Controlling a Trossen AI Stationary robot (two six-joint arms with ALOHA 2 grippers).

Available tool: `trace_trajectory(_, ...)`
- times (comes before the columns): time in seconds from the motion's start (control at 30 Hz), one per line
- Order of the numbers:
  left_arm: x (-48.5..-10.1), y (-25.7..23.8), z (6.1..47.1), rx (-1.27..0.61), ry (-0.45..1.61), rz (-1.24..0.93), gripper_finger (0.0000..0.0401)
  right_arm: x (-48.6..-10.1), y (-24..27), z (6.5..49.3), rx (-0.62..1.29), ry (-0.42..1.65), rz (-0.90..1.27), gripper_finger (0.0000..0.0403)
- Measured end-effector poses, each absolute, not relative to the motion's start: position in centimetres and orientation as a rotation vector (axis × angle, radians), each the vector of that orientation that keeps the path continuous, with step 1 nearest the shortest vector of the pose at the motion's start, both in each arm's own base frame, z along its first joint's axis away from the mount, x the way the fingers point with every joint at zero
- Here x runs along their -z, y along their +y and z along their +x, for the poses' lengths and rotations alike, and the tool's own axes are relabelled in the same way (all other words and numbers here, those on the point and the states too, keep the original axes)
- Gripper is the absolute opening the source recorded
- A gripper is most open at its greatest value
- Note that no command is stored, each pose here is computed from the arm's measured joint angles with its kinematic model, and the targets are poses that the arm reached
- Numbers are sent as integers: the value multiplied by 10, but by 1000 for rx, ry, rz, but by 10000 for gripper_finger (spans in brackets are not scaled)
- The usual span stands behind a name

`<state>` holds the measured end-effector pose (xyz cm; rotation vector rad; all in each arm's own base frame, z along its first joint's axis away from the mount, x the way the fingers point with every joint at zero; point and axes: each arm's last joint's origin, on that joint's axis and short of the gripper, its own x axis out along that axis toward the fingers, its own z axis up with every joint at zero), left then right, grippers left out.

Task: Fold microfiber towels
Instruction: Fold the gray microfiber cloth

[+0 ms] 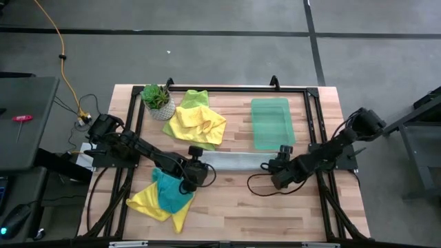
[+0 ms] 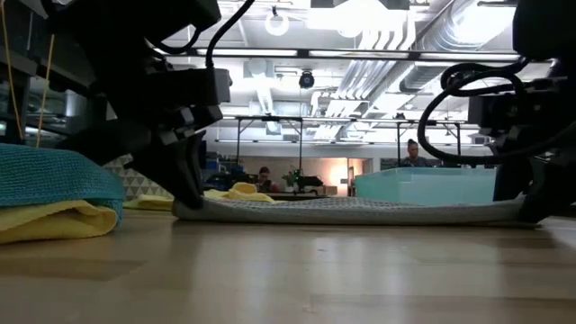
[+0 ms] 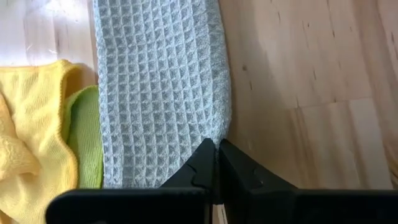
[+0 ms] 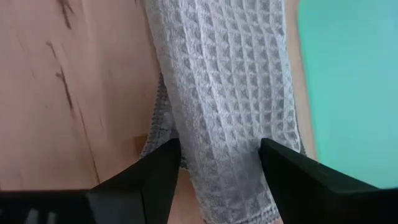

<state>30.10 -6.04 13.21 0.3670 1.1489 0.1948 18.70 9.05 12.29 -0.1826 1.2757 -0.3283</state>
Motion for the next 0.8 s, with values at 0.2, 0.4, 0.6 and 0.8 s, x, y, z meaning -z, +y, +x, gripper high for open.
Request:
trace_trajectory(0.2,-132,-60,301,-198,1147,369,2,-141,93,191,339,1344,-223,203)
trace_trajectory(0.4,-133,-60,301,-198,1151,369,1,-156,94,196,347,1356,-252,173)
trace_trajectory(0.6,-133,-60,300,-202,1155,364,1,-151,93,195,336,1408,-141,161)
trace_trajectory(0.8,-132,-60,300,-203,1155,364,1,-151,96,199,295,1380,-95,161)
